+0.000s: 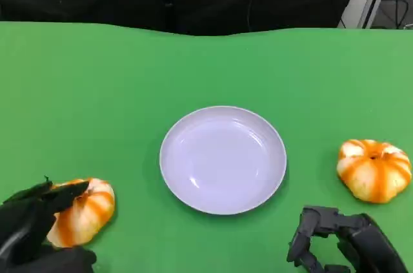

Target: Grasp the bread from the table and place it into the plate.

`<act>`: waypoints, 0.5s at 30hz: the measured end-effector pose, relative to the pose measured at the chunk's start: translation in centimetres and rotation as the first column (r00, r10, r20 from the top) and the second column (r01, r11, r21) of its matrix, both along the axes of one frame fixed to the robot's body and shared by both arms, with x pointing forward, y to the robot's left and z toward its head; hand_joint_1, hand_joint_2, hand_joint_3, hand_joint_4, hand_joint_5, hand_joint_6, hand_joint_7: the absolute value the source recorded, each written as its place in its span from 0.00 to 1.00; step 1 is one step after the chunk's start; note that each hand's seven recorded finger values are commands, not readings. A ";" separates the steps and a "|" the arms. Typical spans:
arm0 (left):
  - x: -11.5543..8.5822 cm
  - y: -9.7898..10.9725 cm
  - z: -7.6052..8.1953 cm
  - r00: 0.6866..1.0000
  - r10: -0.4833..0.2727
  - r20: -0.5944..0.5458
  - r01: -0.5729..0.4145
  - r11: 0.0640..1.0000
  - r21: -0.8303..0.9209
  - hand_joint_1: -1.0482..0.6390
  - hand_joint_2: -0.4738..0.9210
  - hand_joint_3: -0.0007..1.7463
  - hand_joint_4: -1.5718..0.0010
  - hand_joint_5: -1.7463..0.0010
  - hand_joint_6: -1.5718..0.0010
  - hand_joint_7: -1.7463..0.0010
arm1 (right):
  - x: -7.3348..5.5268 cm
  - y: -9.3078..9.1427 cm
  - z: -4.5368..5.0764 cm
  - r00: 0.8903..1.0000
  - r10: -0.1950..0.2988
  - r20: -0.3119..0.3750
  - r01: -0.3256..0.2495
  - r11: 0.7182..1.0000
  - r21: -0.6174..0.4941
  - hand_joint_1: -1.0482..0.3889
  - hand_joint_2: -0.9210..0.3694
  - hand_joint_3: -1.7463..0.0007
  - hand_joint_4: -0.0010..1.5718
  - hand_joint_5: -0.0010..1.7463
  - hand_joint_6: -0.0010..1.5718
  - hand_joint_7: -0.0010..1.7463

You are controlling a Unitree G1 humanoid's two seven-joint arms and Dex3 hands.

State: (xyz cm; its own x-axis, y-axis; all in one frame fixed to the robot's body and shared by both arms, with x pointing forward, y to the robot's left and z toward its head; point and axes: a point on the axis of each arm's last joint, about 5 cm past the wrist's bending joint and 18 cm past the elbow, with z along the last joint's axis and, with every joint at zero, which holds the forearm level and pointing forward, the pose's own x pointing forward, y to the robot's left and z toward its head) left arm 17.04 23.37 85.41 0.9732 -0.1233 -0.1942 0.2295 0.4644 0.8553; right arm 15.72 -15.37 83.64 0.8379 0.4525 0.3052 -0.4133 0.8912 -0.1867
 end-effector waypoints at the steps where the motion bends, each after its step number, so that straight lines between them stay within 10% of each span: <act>1: 0.0 0.0 0.0 1.000 -0.004 -0.004 0.004 1.000 0.003 0.00 1.00 0.12 0.79 0.97 0.75 0.99 | 0.0 0.0 0.04 1.000 0.000 0.003 0.000 1.000 0.000 0.57 0.22 0.49 0.51 0.89 0.50 0.76; 15: 2.4 0.4 0.0 0.996 -0.047 -0.076 0.049 0.999 0.021 0.06 1.00 0.11 0.64 0.97 0.68 0.99 | -0.2 0.0 0.02 1.000 -0.005 0.000 0.005 1.000 0.002 0.57 0.23 0.48 0.51 0.90 0.50 0.76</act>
